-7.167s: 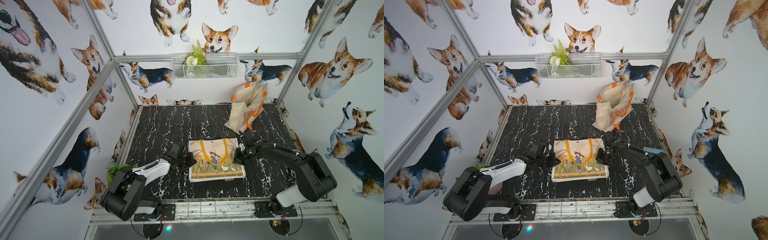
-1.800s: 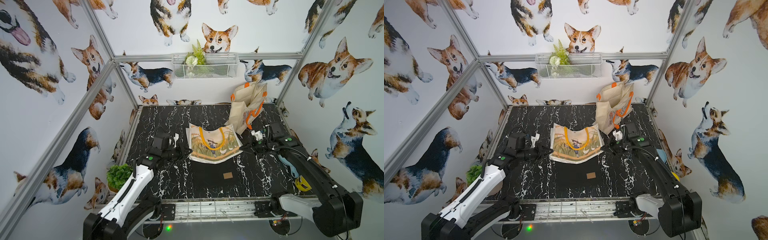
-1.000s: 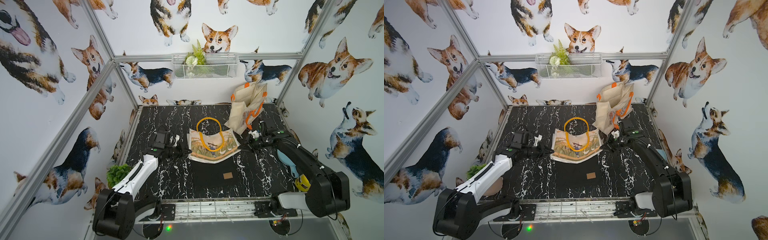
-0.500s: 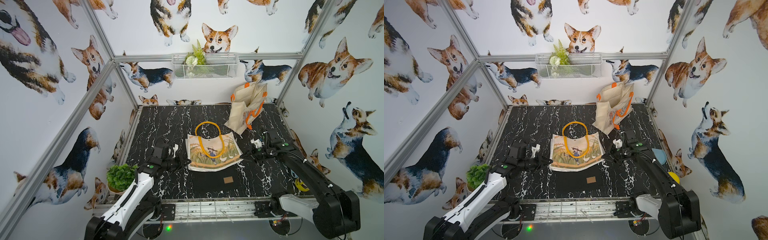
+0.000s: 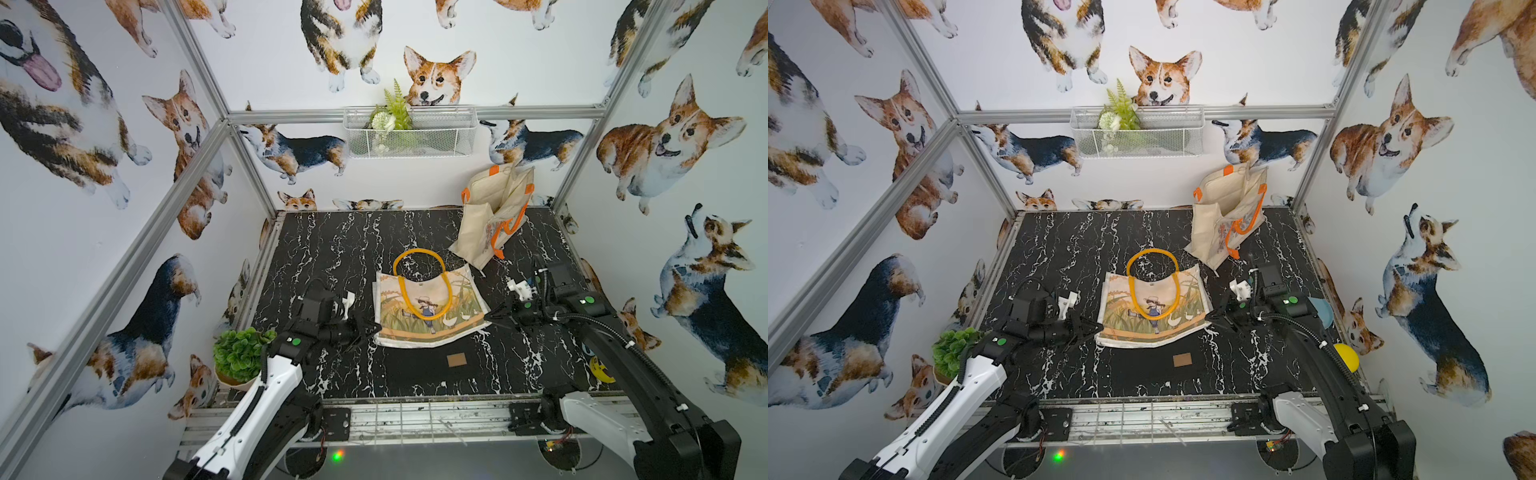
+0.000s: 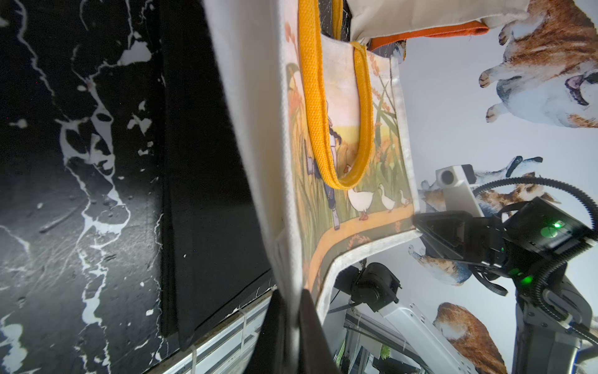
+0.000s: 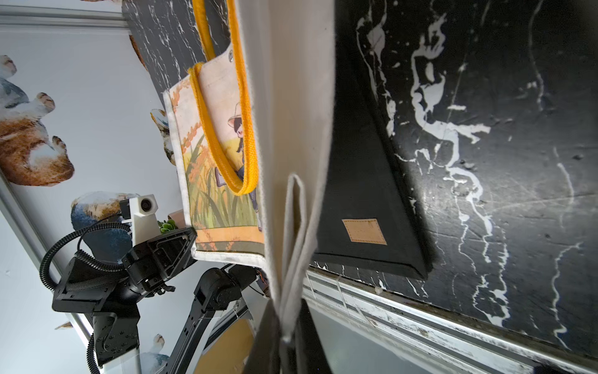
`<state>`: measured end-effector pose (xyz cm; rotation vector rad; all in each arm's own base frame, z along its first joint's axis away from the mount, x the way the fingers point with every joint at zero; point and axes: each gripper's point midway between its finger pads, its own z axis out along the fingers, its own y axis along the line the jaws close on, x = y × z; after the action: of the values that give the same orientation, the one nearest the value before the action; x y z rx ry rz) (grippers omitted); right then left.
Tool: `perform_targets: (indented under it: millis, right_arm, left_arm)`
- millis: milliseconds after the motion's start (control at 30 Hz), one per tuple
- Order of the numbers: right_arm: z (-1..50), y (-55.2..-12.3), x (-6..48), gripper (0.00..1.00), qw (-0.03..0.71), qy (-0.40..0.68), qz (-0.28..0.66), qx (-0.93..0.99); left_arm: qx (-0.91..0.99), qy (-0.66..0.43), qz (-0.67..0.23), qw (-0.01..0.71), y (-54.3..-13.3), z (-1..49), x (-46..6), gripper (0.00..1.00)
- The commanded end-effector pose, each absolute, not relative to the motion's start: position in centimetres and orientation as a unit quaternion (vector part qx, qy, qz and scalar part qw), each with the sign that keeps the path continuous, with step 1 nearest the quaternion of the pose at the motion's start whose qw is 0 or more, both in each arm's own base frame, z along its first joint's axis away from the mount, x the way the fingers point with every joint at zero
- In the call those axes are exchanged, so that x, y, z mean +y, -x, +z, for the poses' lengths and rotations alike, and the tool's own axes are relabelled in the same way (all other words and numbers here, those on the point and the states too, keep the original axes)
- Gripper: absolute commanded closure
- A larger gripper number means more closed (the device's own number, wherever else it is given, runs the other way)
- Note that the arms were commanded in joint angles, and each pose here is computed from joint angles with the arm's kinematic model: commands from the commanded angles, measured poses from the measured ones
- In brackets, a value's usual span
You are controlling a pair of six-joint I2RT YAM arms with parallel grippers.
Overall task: Put away the canvas bag
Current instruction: Adjust the canvas bag.
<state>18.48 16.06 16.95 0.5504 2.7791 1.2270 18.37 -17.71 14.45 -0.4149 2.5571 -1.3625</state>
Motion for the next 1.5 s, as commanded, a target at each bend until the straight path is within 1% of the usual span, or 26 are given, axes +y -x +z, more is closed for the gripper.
perform_targets:
  millis: [0,100,467,600,633,667,733,800,900,1000,1100,1333,1467]
  right_arm:
    - [15.4,-17.1,15.9,0.97,0.004,-0.193,0.394,0.898]
    - [14.1,-16.5,15.7,0.97,-0.003,-0.199,0.39,0.899]
    - [12.0,-15.9,15.1,0.96,-0.012,-0.204,0.37,0.907]
    - [11.6,-15.7,15.1,0.92,-0.018,-0.206,0.368,0.906]
    - [11.5,-15.6,15.1,0.88,-0.019,-0.205,0.368,0.907]
    - [11.5,-15.5,15.0,0.83,-0.02,-0.207,0.365,0.908]
    - [11.4,-15.2,14.8,0.67,-0.021,-0.206,0.359,0.91]
    - [11.3,-14.8,14.7,0.59,-0.025,-0.203,0.354,0.912]
    - [11.0,-13.6,14.2,0.53,-0.039,-0.198,0.337,0.919]
    - [11.0,-12.6,13.2,0.53,-0.035,-0.191,0.312,0.93]
    - [11.3,-12.6,12.9,0.53,-0.022,-0.191,0.309,0.932]
    - [12.6,-15.0,15.0,0.57,-0.005,-0.197,0.367,0.909]
    - [13.0,-16.1,17.5,0.59,-0.003,-0.178,0.385,0.906]
  left_arm:
    - [0.863,0.159,-0.47,0.098,-17.5,14.1,-17.6,1.0]
    - [0.862,0.163,-0.471,0.091,-16.9,13.6,-17.7,1.0]
    - [0.88,0.164,-0.44,0.069,-15.3,10.6,-18.0,1.0]
    - [0.885,0.164,-0.43,0.067,-15.1,10.0,-17.9,1.0]
    - [0.887,0.166,-0.426,0.07,-15.2,9.9,-17.8,0.97]
    - [0.888,0.168,-0.421,0.071,-15.2,9.9,-17.6,0.89]
    - [0.894,0.175,-0.406,0.071,-15.1,9.5,-17.2,0.73]
    - [0.901,0.183,-0.386,0.07,-14.9,9.1,-16.6,0.6]
    - [0.908,0.185,-0.37,0.069,-14.7,9.2,-16.1,0.56]
    - [0.913,0.179,-0.359,0.075,-14.7,9.7,-15.8,0.56]
    - [0.91,0.177,-0.365,0.085,-14.9,10.6,-15.8,0.56]
    - [0.872,0.196,-0.437,0.102,-17.0,11.6,-18.1,0.57]
    - [0.878,0.171,-0.433,0.115,-17.6,12.2,-19.8,0.55]
